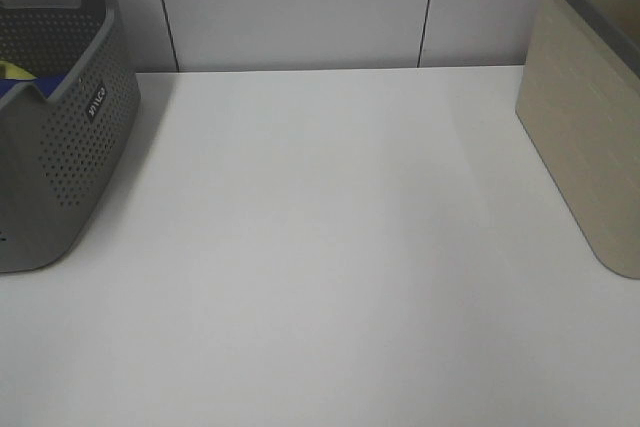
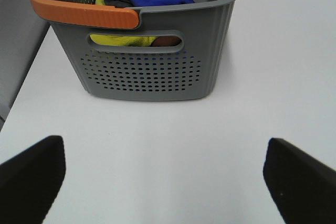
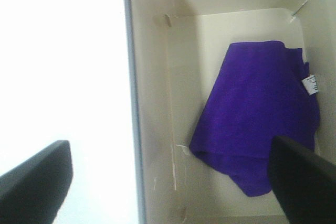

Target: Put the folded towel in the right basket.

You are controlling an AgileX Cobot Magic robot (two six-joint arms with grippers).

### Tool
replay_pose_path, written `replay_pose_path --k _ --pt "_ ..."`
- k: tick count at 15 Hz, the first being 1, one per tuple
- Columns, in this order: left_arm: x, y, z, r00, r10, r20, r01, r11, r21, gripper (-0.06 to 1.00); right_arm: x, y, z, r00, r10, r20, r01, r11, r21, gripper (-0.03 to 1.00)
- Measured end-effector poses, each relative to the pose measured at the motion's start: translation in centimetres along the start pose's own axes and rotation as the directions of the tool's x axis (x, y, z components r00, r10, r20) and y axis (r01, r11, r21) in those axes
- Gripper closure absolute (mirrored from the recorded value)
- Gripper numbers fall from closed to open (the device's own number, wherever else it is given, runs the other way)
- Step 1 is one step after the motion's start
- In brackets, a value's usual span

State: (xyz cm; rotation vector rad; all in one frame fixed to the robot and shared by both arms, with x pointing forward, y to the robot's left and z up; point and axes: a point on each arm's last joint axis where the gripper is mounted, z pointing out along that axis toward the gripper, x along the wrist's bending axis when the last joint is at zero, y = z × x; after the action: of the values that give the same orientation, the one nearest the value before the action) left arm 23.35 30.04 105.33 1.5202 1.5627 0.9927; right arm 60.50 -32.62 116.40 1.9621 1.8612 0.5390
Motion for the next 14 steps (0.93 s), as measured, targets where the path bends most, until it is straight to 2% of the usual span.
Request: replay_pose_path --k 3,5,8,11,14 --pt "0.0 0.0 0.0 1.000 0.000 0.000 0.000 1.000 0.000 -0.05 0.7 -6.0 -6.7 0.999 -0.017 -0.029 0.015 0.998 -0.058 0.00" --pt "0.0 0.0 0.0 1.000 0.000 0.000 0.000 1.000 0.000 -0.05 1.0 -12.9 -11.1 0.999 -0.044 -0.027 0.041 0.993 -0.114 0.00" --pt "0.0 0.0 0.0 1.000 0.000 0.000 0.000 1.000 0.000 -0.05 1.3 -23.4 -14.1 0.998 -0.057 -0.019 0.052 0.976 -0.212 0.00" --pt "0.0 0.0 0.0 1.000 0.000 0.000 0.000 1.000 0.000 -0.05 1.4 -31.9 -13.1 0.998 -0.062 -0.009 0.055 0.942 -0.332 0.01" --pt "0.0 0.0 0.0 1.000 0.000 0.000 0.000 1.000 0.000 -0.05 1.4 -36.8 -11.5 0.998 -0.064 0.001 0.058 0.893 -0.446 0.01"
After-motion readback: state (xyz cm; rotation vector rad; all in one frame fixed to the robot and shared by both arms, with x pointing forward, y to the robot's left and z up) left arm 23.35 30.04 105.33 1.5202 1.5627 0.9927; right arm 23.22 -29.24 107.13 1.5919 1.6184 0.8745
